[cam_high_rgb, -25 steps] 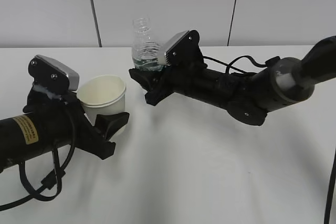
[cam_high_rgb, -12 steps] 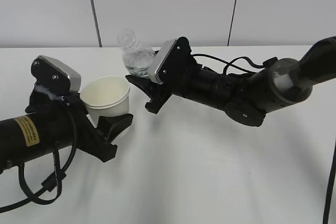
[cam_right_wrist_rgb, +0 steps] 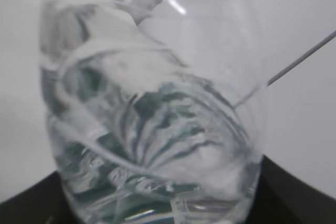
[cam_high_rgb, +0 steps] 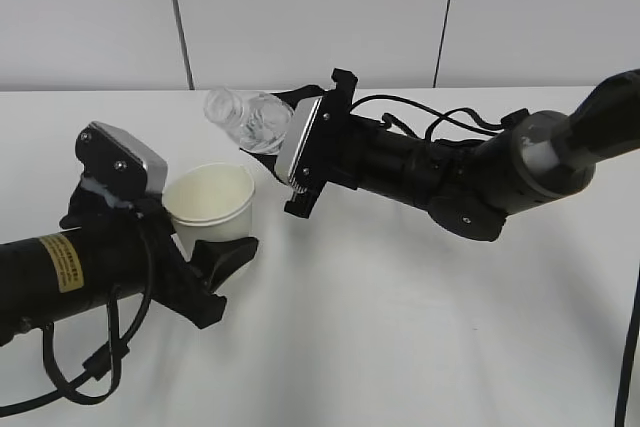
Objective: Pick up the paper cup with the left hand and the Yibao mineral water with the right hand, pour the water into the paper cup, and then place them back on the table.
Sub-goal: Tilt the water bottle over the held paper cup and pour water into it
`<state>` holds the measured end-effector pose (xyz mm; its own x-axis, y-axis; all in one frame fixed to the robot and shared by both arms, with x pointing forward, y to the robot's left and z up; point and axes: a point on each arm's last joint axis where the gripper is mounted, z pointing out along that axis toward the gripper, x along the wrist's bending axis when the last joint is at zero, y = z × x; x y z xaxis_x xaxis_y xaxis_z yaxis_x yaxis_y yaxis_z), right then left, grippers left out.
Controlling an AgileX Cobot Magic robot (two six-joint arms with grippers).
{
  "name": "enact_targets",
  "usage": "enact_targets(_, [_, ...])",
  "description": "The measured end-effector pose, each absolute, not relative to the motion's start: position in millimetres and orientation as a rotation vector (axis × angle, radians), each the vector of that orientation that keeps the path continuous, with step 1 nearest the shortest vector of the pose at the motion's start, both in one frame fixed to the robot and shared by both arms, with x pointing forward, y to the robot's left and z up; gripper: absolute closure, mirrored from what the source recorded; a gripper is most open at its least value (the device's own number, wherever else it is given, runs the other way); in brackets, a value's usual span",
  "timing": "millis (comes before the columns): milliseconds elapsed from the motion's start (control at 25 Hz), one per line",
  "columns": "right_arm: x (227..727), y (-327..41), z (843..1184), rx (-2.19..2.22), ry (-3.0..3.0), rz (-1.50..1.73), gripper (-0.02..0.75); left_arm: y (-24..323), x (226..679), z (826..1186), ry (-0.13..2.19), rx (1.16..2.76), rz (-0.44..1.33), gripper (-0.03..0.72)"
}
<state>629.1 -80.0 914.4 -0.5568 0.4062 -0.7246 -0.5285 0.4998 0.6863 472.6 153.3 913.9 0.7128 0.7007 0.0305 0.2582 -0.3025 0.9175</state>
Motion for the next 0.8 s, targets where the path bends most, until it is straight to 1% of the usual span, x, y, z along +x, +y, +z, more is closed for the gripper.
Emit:
enact_targets(160, [629.2,-80.0,915.1,-0.176,1.755,1.164,0.287,153.2,472.6,906.8,0.757,1.899,0.515,0.245])
enact_targets(800, [633.7,-83.8,917.3,-0.320,1.658,0.945,0.287,153.6,473.1,907.0,0.765,1.894,0.519,0.245])
